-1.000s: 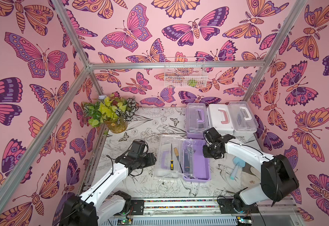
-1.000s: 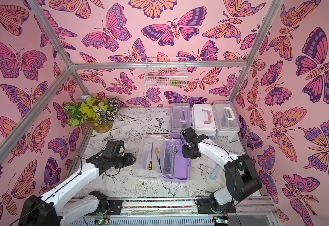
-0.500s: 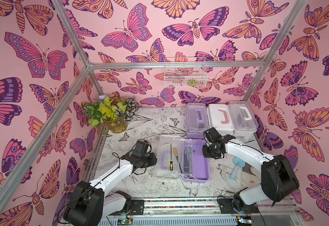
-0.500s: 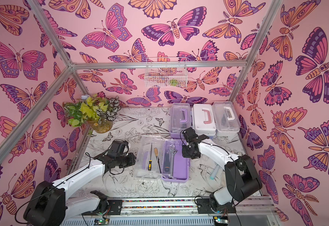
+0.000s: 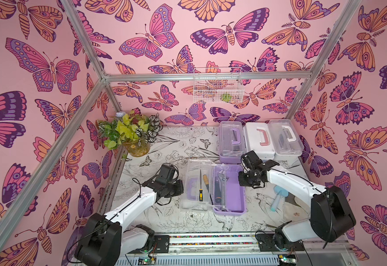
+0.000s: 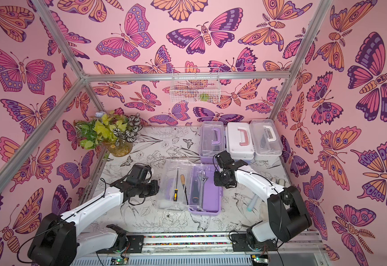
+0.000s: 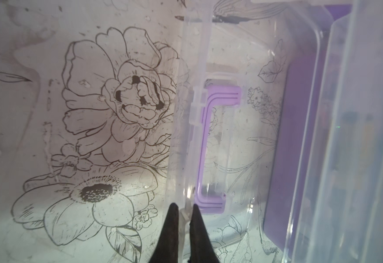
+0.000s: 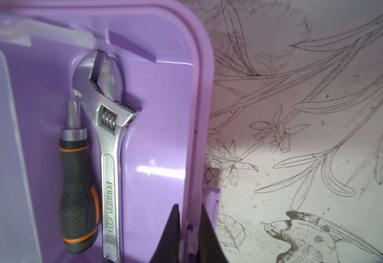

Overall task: Close toolboxes
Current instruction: Close the toolbox lid.

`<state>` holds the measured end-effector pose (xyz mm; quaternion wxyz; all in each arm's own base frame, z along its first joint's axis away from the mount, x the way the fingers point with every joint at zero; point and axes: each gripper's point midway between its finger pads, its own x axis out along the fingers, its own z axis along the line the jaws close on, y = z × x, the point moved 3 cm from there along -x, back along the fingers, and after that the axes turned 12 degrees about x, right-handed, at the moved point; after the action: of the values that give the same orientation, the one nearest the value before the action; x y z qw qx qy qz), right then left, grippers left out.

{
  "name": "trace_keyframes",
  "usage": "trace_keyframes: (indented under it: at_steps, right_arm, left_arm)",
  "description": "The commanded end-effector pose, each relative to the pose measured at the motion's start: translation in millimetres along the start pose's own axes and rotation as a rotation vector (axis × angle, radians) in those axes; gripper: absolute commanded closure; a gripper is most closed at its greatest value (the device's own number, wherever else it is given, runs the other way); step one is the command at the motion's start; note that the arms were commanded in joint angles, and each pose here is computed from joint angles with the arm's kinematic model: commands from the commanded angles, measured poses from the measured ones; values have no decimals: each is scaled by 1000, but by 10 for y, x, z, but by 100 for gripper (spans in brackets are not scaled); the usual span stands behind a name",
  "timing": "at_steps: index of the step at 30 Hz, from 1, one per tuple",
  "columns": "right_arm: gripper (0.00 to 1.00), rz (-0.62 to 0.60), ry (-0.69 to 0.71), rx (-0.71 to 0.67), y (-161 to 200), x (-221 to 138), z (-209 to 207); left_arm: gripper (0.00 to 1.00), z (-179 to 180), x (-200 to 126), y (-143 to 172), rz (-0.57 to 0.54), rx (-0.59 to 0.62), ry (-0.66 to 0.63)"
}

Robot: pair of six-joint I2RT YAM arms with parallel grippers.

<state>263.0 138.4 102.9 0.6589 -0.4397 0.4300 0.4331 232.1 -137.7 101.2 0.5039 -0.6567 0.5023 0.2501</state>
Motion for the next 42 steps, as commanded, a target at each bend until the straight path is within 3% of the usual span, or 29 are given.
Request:
trace_keyframes:
  at_steps: [1, 6, 10, 16, 28, 30, 36, 42]
  right_arm:
    - [100, -16, -51, -7, -12, -133, 116]
    - [100, 12, -55, -44, 30, -73, 302]
    - [100, 74, -232, -31, 85, 24, 654]
    - [100, 110, -325, -14, 129, 160, 997]
    - [100, 122, -395, 85, 168, 373, 1290]
    - [100, 121, -399, 89, 175, 369, 1287]
    - [93, 110, -389, 87, 177, 334, 1240]
    - [81, 55, -360, 52, 127, 260, 1148]
  left_arm:
    - [100, -47, -252, -104, -45, 49, -39]
    - [100, -146, -573, -207, -97, 119, -105]
    - [100, -238, -771, -284, -125, 175, -143]
    - [100, -383, -943, -349, -143, 263, -203]
    - [100, -887, -1031, -435, -168, 380, -127]
    - [94, -945, -1012, -425, -163, 391, -116]
    - [59, -1072, -988, -390, -164, 412, -81]
    - [50, -1261, -939, -333, -159, 418, -4]
